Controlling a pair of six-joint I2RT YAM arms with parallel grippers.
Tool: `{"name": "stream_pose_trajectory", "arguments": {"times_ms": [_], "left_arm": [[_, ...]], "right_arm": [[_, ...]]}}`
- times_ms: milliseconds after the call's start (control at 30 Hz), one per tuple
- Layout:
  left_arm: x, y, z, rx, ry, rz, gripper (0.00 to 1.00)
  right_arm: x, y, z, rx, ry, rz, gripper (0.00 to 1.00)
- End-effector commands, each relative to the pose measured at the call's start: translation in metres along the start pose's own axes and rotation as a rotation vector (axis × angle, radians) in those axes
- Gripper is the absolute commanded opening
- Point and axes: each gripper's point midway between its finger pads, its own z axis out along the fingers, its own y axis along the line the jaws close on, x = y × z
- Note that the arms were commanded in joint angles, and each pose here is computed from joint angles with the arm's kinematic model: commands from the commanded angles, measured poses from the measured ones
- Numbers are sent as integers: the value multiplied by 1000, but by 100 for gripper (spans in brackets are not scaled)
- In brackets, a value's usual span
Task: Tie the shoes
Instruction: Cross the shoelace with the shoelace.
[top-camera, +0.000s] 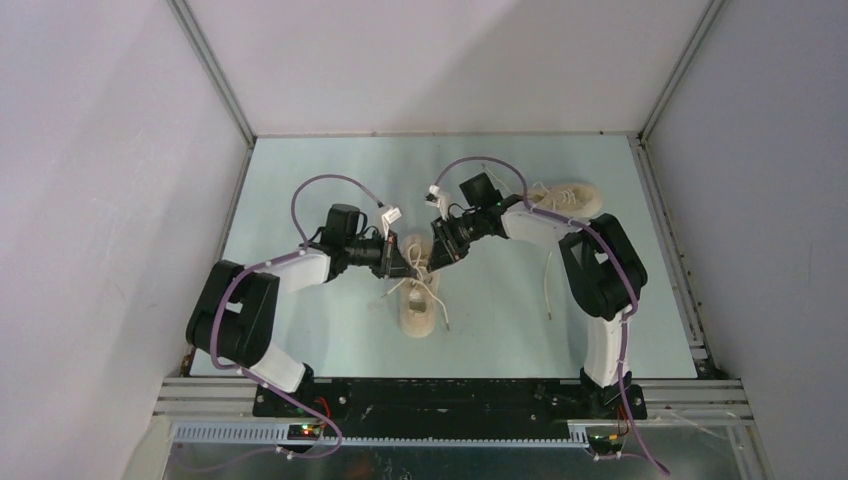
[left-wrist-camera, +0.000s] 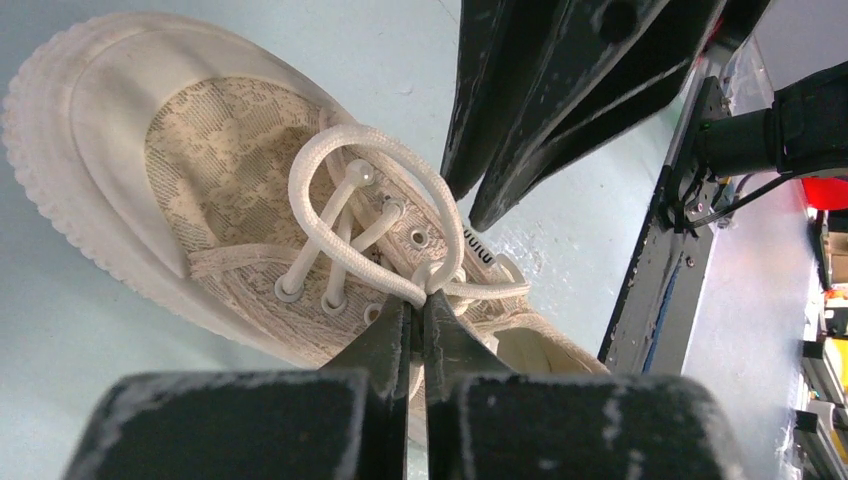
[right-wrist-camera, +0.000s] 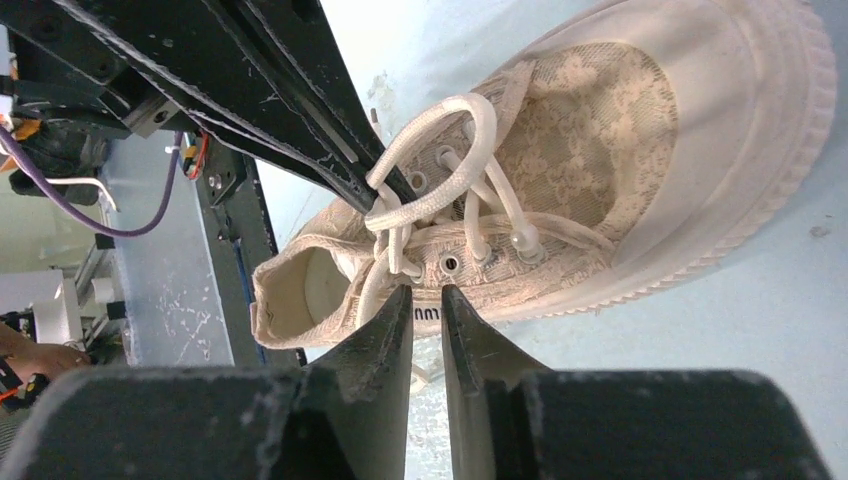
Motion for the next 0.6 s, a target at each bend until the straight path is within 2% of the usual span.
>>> {"name": "stream_pose_trajectory", "arguments": {"times_ms": [0,300,567], "left_arm": [[-20,2,-6,-32,-70,69,0],[-19,0,-8,-30,-70,81,0],[-18,0,-9,-33,-70,85,0]], "right_arm": [[-6,-1,10,28,15,-48,19],[-11,4,25,22,43,-89,16],[-10,18,31,-32,53,-115,22]]}}
